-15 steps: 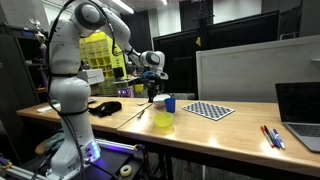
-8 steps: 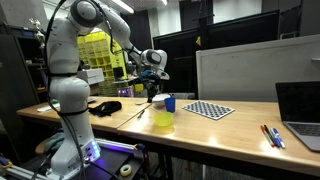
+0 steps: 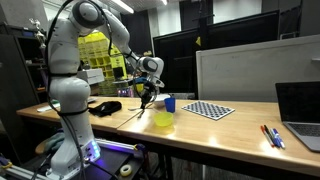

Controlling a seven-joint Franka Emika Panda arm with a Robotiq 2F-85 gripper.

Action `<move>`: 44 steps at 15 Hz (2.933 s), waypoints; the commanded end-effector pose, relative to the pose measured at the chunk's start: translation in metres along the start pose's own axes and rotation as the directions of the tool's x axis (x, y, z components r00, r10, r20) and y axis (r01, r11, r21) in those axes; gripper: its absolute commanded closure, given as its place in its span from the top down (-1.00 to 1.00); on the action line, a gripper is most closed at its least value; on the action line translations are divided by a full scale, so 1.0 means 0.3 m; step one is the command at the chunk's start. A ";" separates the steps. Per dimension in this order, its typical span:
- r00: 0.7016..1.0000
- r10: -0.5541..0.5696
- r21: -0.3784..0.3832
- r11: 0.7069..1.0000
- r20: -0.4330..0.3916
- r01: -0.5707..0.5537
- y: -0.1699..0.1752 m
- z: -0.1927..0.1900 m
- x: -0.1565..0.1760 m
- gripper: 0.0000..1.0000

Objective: Move the grey form to the right

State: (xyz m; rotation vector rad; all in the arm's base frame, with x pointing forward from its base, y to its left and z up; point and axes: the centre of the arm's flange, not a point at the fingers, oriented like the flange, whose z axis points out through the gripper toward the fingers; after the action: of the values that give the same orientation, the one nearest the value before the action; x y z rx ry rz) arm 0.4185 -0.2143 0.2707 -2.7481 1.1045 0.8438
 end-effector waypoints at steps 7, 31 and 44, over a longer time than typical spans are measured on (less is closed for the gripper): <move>0.992 0.007 0.035 0.999 0.127 -0.011 -0.068 0.168 0.008 -0.92; 0.996 -0.051 -0.088 0.995 -0.070 0.045 -0.173 -0.046 -0.114 1.00; 0.782 -0.381 -0.255 0.923 -0.493 0.289 -0.453 -0.161 -0.325 1.00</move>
State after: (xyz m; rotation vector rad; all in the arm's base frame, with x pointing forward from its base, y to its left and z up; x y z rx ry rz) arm 0.4780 -0.0931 0.3394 -3.2309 0.6939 0.3003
